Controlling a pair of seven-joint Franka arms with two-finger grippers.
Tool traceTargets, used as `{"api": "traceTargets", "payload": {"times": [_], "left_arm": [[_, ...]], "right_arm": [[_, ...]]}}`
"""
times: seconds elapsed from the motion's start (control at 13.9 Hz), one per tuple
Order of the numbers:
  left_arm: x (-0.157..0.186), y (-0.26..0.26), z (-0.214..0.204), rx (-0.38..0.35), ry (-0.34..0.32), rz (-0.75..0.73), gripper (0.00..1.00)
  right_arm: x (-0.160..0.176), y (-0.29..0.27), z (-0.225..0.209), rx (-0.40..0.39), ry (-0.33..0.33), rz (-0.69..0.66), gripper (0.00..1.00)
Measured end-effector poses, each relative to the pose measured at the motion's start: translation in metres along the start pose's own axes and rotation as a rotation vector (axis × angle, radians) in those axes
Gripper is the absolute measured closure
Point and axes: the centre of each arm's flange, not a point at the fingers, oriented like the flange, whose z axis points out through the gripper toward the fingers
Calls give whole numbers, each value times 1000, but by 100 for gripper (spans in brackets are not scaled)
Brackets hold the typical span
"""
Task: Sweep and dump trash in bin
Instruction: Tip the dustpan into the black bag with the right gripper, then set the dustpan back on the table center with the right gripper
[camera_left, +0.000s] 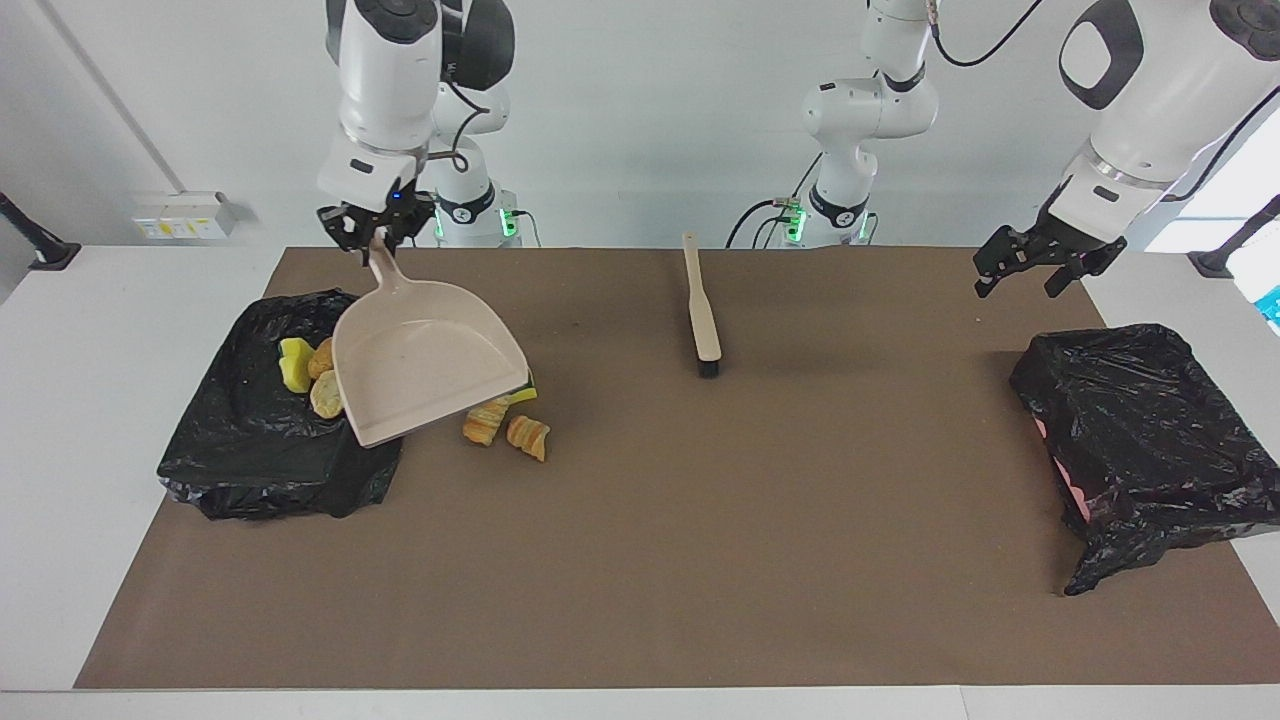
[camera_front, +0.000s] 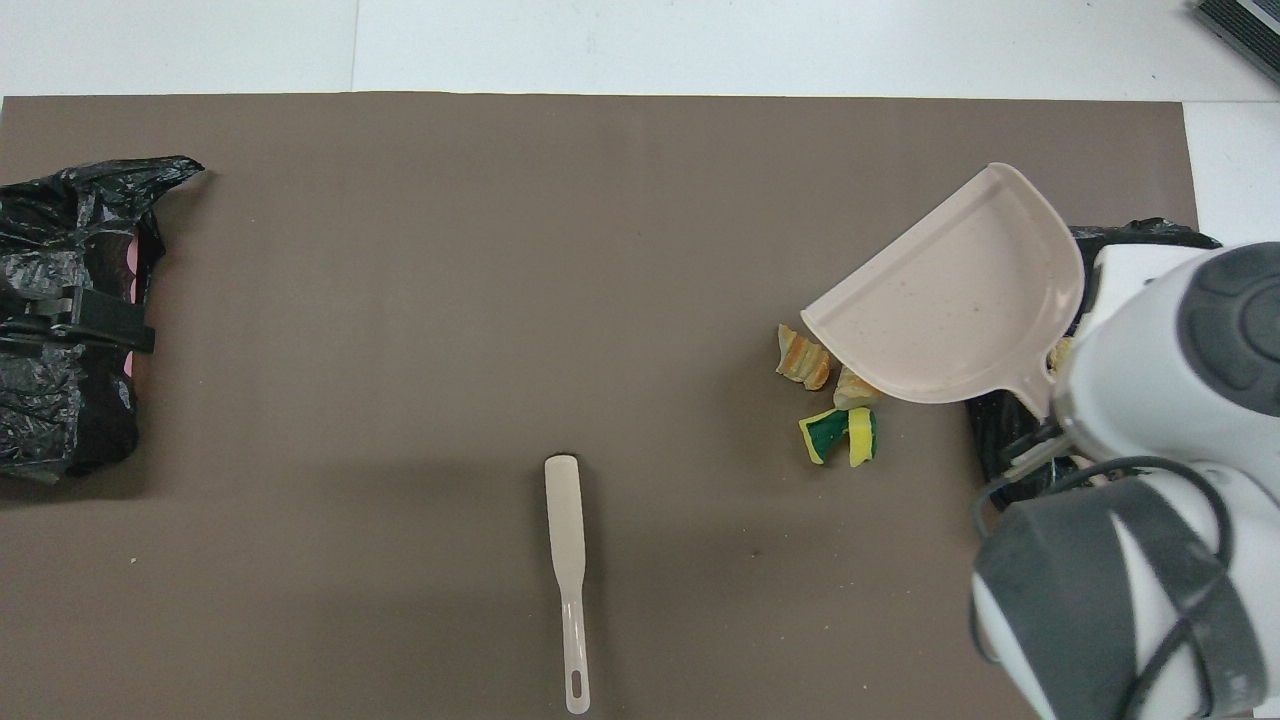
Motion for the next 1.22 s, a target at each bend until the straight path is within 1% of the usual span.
{"api": "traceTargets", "payload": {"times": [0.22, 0.36, 0.43, 0.65, 0.86, 1.08, 1.22], "left_arm": [[0, -4, 0, 0, 0, -7, 0], [0, -3, 0, 0, 0, -6, 0], [0, -3, 0, 0, 0, -5, 0], [0, -3, 0, 0, 0, -5, 0], [0, -3, 0, 0, 0, -6, 0], [0, -3, 0, 0, 0, -6, 0], [0, -3, 0, 0, 0, -6, 0]], "right_arm": [[44, -69, 13, 92, -4, 189, 69], [79, -107, 17, 164, -10, 287, 69], [98, -118, 17, 197, 0, 321, 69], [153, -153, 12, 289, 65, 372, 69], [202, -207, 13, 366, 101, 476, 69], [237, -259, 41, 408, 119, 503, 69], [252, -270, 59, 421, 124, 507, 69]]}}
